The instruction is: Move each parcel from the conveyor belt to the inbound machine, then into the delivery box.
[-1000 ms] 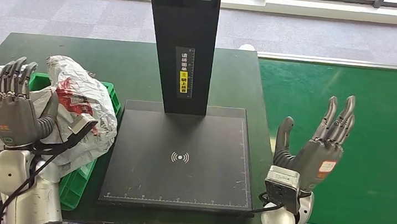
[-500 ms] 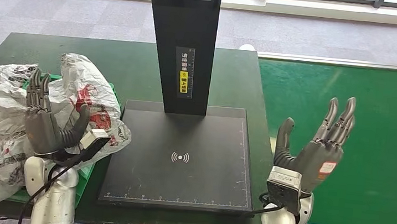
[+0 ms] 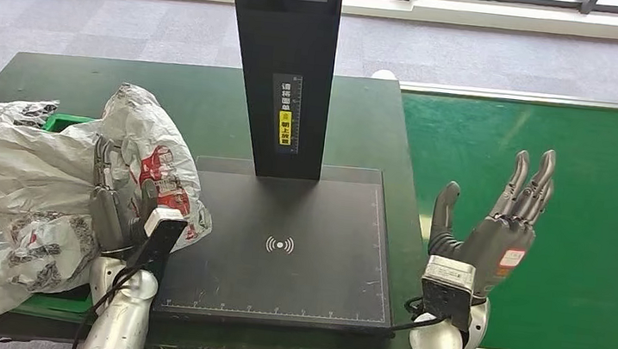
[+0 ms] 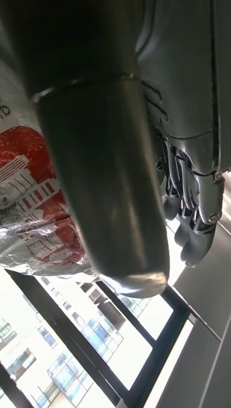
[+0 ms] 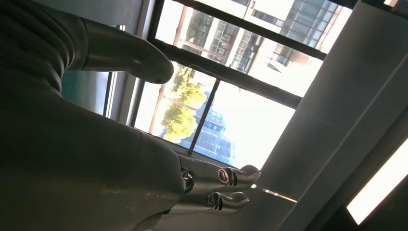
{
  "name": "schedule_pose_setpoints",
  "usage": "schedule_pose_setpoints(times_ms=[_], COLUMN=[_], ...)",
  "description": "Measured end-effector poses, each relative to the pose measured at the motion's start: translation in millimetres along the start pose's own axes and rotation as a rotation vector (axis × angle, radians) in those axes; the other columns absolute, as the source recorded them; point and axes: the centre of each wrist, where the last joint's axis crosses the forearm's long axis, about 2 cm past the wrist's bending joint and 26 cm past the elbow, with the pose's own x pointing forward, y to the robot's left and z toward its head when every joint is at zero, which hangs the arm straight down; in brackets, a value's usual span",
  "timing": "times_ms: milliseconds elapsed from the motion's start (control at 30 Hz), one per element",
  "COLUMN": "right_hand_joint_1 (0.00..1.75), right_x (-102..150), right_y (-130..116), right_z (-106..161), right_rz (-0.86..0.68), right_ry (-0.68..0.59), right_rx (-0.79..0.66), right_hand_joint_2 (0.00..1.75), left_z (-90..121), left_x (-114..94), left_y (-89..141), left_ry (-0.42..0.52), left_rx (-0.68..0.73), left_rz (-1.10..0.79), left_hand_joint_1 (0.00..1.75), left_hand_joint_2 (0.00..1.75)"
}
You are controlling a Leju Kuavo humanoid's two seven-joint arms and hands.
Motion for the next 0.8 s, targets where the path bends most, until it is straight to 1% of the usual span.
schedule_pose_setpoints(times_ms=[333,433,533,667,767,800], right_hand_joint_1=[0.0,0.0,0.0,0.0,0.0,0.0], right_x=[-7.1,-8.8,-9.7,-10.2,-10.3,-10.4], right_y=[-1.0,-1.2,-1.2,-1.0,-1.1,-1.1], right_z=[4.4,5.5,6.5,7.0,7.1,7.1], right_rz=[-0.001,0.004,0.009,0.015,0.016,0.017], right_ry=[0.022,0.023,0.021,0.017,0.016,0.016], right_rx=[0.016,0.024,0.032,0.039,0.041,0.041], right_hand_joint_2=[1.75,1.75,1.75,1.75,1.75,1.75], left_z=[12.6,13.4,8.2,2.5,1.6,2.0], left_x=[1.7,2.3,7.2,23.5,42.2,45.6], left_y=[-10.1,-6.9,0.9,11.7,20.4,22.5], left_ry=[0.041,0.034,0.014,-0.024,-0.065,-0.071], left_rx=[-0.034,-0.022,0.028,0.105,0.152,0.162], left_rz=[0.069,0.074,0.097,0.191,0.282,0.3], left_hand_joint_1=[0.0,0.0,0.0,0.0,0.0,0.0], left_hand_joint_2=[0.0,0.0,0.0,1.75,1.75,1.75])
